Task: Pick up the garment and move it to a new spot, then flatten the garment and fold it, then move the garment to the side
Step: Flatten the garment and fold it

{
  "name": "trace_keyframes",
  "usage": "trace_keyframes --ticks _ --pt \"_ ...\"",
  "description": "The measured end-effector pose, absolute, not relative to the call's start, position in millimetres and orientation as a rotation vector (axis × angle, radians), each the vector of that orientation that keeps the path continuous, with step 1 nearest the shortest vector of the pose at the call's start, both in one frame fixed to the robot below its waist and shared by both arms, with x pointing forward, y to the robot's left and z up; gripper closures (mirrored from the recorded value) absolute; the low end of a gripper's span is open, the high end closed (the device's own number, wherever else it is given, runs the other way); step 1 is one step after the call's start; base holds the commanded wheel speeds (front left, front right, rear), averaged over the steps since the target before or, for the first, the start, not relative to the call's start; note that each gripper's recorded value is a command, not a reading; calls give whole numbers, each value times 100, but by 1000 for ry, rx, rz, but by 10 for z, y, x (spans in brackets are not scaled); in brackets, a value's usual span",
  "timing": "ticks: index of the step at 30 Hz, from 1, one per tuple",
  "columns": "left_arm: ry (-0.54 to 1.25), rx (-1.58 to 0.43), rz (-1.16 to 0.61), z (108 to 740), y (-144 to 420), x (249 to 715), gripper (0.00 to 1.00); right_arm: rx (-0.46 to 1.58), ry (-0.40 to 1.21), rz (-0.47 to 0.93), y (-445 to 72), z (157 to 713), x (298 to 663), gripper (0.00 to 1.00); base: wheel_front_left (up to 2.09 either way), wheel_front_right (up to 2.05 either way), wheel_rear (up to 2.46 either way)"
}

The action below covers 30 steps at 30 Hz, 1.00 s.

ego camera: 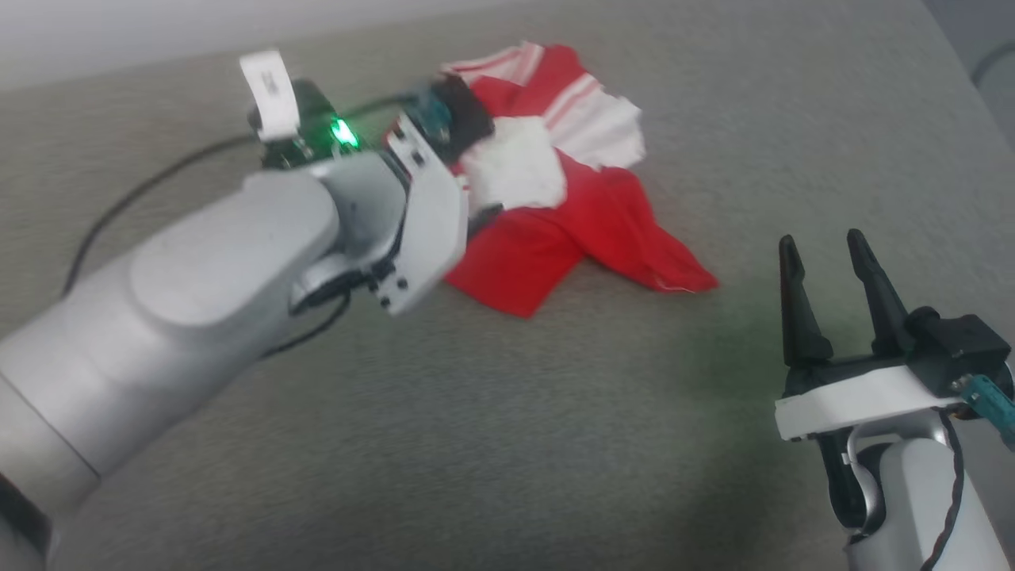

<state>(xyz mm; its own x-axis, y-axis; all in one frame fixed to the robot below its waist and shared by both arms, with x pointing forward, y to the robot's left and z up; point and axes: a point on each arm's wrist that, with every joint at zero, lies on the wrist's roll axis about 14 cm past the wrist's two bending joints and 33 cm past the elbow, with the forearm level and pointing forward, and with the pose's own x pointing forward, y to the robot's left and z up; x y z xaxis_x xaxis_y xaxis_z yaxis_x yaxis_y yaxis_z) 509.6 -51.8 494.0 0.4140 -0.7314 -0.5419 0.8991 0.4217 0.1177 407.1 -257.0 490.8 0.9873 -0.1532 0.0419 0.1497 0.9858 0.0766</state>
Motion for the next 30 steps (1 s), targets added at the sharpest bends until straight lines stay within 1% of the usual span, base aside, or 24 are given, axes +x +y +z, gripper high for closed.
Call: trace_keyframes --ticks 3,7,11,12,13,15,16,17,22,24,28,30 --pt "471 419 -1088 4864 -658 5183 0 67 -31 -186 -2679 4863 4016 0 0 0 0" --pt "525 426 -1129 4670 -768 5137 0 69 -10 -223 -2788 4801 3945 0 0 0 0" --pt "523 447 -1129 4605 -742 5154 0 71 -5 -229 -2803 4785 3932 0 0 0 0" --pt "520 461 -1121 4588 -716 5171 8 72 -4 -223 -2784 4783 3942 0 0 0 0" --pt "513 469 -1115 4582 -700 5190 27 73 -5 -219 -2770 4783 3953 0 0 0 0" --pt "506 456 -1106 4582 -687 5210 86 75 -10 -206 -2732 4795 3989 0 0 0 0" --pt "500 451 -1104 4591 -685 5216 98 75 -14 -200 -2716 4808 4008 0 0 0 0" --pt "488 443 -1102 4605 -687 5228 100 76 -17 -195 -2704 4815 4022 0 0 0 0" --pt "455 391 -1085 4658 -701 5264 100 78 -23 -183 -2667 4830 4061 0 0 0 0" --pt "457 323 -1067 4696 -677 5293 100 78 -27 -181 -2661 4838 4075 0 0 0 0" --pt "427 95 -985 4974 -576 5463 100 80 -28 -168 -2612 4832 4096 0 0 0 0" --pt "410 -7 -929 5108 -426 5554 100 79 -23 -153 -2559 4813 4101 0 0 0 0"
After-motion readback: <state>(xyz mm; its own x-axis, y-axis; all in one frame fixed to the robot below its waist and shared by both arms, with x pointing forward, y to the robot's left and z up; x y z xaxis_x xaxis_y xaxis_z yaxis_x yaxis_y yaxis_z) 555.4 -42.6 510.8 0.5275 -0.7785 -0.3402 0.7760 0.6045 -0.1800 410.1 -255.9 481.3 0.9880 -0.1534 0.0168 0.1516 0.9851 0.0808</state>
